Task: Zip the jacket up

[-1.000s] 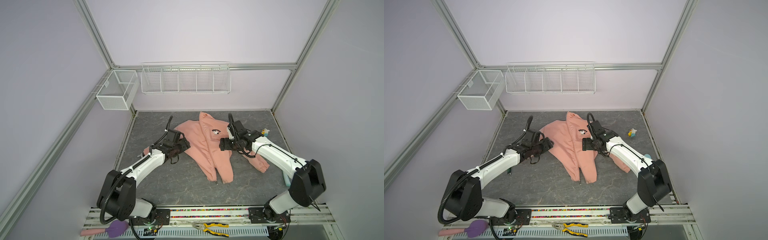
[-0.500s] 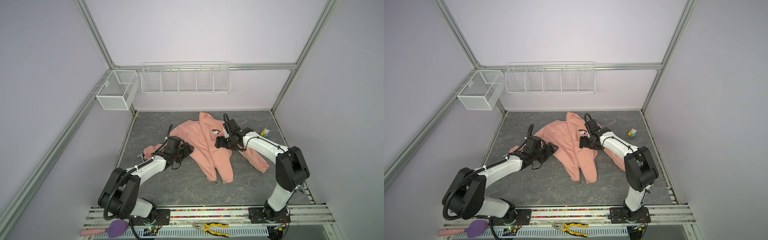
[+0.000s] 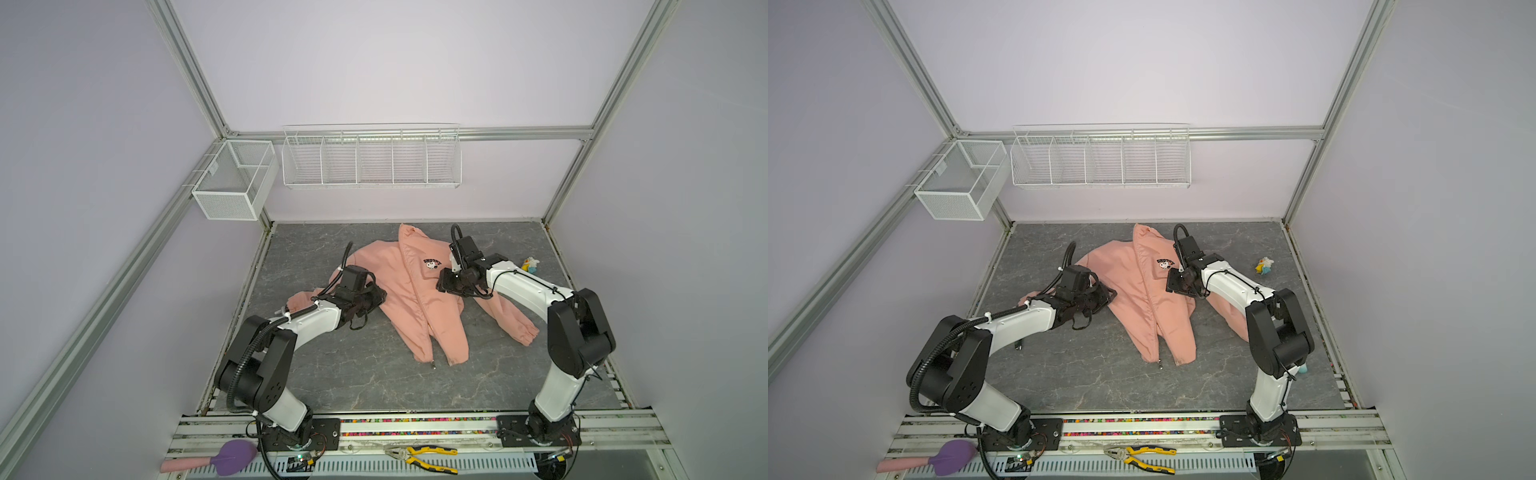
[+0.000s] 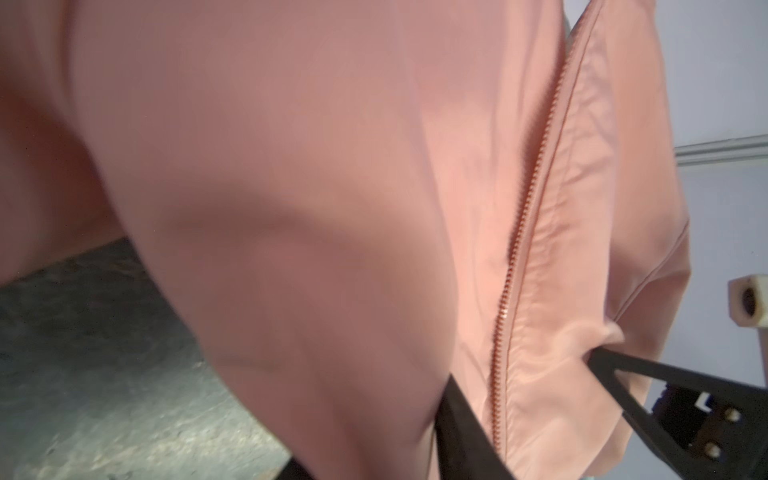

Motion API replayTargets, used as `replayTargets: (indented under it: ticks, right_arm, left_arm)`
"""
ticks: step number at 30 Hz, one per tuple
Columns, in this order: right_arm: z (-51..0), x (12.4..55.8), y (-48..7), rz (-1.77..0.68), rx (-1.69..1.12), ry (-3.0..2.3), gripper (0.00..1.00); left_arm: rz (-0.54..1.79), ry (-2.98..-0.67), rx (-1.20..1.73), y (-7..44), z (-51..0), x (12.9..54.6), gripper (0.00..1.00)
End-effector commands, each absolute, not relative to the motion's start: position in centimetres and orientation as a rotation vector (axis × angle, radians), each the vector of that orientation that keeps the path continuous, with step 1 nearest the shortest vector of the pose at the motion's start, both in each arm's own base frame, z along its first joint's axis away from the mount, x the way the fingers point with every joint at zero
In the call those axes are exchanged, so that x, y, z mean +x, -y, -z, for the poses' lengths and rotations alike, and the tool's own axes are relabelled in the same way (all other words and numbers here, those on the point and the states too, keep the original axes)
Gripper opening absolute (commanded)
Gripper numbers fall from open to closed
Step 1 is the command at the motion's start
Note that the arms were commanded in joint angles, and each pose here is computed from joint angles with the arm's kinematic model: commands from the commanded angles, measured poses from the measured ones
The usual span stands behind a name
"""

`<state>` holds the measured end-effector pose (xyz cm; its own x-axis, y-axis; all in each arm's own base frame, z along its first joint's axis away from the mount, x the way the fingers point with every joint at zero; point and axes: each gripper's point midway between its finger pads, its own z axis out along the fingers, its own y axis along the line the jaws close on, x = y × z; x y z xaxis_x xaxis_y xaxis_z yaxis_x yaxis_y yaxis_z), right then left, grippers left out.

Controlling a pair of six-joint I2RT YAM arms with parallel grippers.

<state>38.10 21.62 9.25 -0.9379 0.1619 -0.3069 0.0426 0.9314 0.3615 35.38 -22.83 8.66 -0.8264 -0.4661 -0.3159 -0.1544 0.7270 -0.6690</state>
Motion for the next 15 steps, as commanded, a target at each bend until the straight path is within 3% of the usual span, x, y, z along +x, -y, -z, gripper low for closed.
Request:
replayTargets:
  ticks: [1,4,8,15]
  right_arm:
    - [-8.6,38.6,-21.1,-0.548,0.221,-2.746,0.34]
    - [-8.3,39.0,-20.7,-0.567,0.283,-2.736,0.18]
    - [-7.8,39.4,-19.7,-0.604,0.418,-2.706,0.07]
    - [-7.2,39.6,-18.3,-0.625,0.628,-2.647,0.07]
  left_arm:
    - [0.867,-2.431,-0.473,22.6,-9.1,36.3,0.06]
    - [0.849,-2.425,-0.503,21.7,-8.8,36.0,0.0]
    - [0.82,-2.41,-0.563,19.9,-8.0,35.5,0.0]
    - [0.763,-2.356,-0.673,16.7,-7.4,34.5,0.0]
